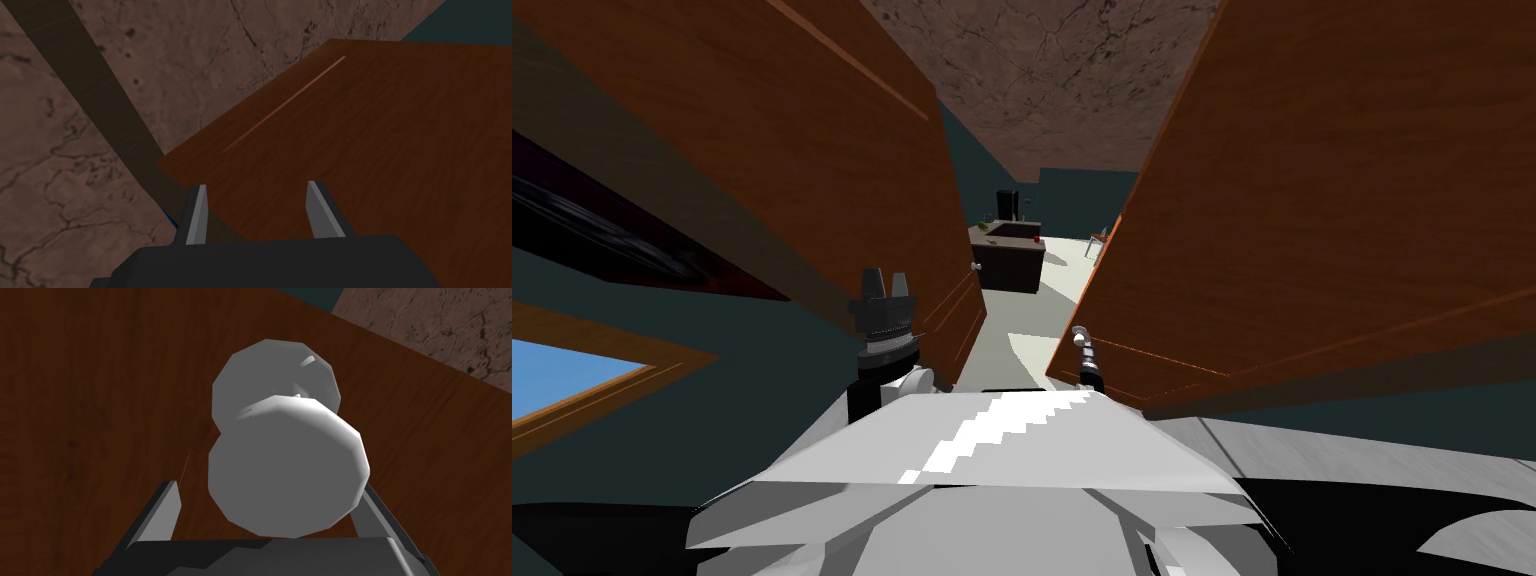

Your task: Push the door open

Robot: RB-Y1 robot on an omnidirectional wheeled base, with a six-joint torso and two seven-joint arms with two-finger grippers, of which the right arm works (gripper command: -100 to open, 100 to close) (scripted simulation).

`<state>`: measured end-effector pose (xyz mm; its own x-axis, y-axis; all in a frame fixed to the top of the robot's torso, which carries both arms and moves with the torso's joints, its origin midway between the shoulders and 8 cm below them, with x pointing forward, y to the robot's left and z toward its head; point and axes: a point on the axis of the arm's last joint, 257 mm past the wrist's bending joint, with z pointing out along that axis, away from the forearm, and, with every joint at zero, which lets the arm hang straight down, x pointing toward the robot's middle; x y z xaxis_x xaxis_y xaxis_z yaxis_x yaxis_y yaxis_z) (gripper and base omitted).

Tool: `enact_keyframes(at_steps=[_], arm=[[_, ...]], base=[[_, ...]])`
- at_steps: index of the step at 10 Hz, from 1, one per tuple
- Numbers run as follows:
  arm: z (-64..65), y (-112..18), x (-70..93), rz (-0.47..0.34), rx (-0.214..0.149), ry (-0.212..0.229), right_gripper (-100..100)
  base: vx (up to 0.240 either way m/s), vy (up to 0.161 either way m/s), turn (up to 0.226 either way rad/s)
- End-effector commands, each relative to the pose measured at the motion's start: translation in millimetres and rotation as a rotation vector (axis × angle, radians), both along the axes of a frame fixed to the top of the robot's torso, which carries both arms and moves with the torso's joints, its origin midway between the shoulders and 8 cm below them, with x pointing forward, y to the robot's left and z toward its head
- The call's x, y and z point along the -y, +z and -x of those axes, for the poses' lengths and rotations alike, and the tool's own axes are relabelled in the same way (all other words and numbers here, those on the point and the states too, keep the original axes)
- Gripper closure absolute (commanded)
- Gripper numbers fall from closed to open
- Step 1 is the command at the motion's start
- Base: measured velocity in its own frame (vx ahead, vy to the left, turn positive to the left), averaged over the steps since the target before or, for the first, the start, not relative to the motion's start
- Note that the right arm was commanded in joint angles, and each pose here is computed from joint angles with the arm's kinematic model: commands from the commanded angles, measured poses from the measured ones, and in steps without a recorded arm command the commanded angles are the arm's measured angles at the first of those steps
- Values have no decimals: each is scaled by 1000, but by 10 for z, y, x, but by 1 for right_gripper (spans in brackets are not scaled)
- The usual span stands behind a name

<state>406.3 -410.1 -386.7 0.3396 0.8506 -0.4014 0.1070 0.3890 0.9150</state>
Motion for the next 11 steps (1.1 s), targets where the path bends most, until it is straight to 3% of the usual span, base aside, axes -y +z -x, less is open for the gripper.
enact_keyframes(at_steps=[1, 2, 11], arm=[[61, -10, 73, 76, -27, -1, -100], [61, -10, 73, 86, -31, -1, -100], [391, -56, 484, 440, -172, -13, -100]], base=[[-13, 114, 6], [5, 81, -10], [-9, 58, -4]])
